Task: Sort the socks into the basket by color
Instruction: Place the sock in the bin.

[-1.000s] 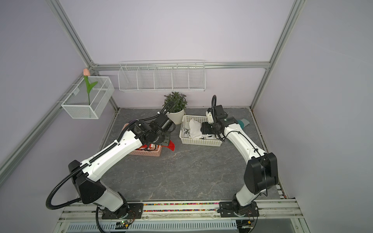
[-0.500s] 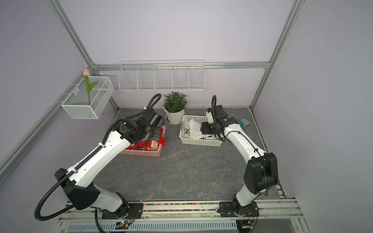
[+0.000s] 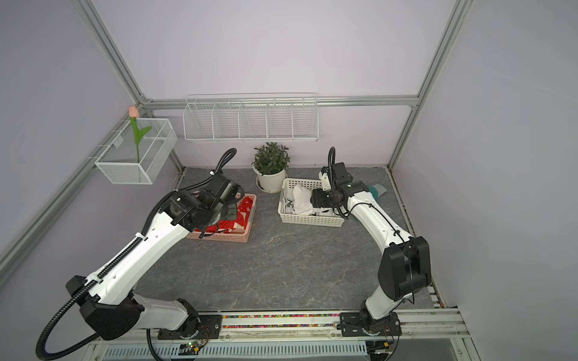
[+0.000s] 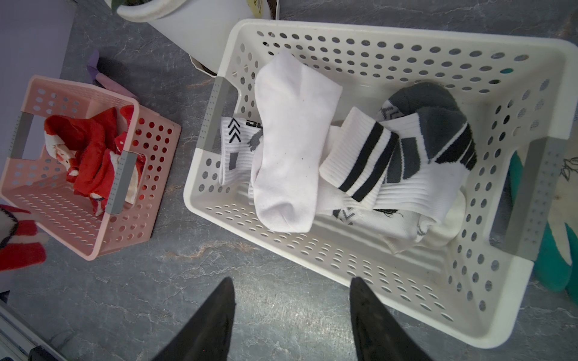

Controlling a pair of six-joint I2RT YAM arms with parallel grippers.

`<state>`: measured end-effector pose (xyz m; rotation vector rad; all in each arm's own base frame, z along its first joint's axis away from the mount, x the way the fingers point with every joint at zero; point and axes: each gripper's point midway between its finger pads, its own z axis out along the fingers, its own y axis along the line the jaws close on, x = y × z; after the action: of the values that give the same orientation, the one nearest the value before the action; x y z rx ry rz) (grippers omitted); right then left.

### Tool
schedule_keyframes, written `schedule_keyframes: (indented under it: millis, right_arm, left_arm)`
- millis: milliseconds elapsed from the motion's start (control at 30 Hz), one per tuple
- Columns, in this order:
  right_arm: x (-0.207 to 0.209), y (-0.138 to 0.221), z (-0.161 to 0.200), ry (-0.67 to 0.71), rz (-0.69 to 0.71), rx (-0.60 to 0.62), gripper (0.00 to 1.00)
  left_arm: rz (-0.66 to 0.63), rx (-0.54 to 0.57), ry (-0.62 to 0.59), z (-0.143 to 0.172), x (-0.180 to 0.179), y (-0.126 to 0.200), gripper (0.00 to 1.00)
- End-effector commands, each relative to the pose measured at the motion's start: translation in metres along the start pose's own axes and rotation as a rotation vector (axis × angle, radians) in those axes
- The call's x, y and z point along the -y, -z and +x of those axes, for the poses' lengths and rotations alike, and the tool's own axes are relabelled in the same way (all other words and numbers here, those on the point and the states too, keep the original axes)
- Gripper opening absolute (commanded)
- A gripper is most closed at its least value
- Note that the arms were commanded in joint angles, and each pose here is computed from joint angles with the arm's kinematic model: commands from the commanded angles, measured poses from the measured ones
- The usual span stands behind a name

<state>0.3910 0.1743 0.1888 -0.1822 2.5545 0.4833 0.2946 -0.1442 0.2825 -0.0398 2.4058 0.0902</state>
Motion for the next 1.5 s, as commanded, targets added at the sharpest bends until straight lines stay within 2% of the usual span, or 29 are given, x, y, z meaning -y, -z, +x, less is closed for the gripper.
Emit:
schedule_keyframes:
  millis: [0,233,567,933,1467]
  right_arm:
    - [-0.003,0.003,0.0,-0.009,-0.016,0.007,0.61]
    - [-0.002,0.003,0.0,-0.011,-0.014,0.006,0.61]
    - [-0.001,0.001,0.001,-0.011,-0.01,0.0,0.61]
    - [0.0,-0.006,0.001,-0.015,-0.006,-0.013,0.61]
    - [0.003,-0.018,0.0,-0.017,0.008,-0.033,0.61]
  left_arm:
    - [-0.034,0.037,0.078,-0.005,-0.015,-0.003,0.0]
    - [-0.04,0.033,0.154,-0.003,-0.023,-0.022,0.0]
    - [-0.022,-0.035,0.233,0.008,-0.026,-0.063,0.0]
    - [-0.046,-0.113,0.255,0.021,-0.03,-0.102,0.0]
    - [-0.131,-0.195,0.301,0.022,-0.067,-0.165,0.0]
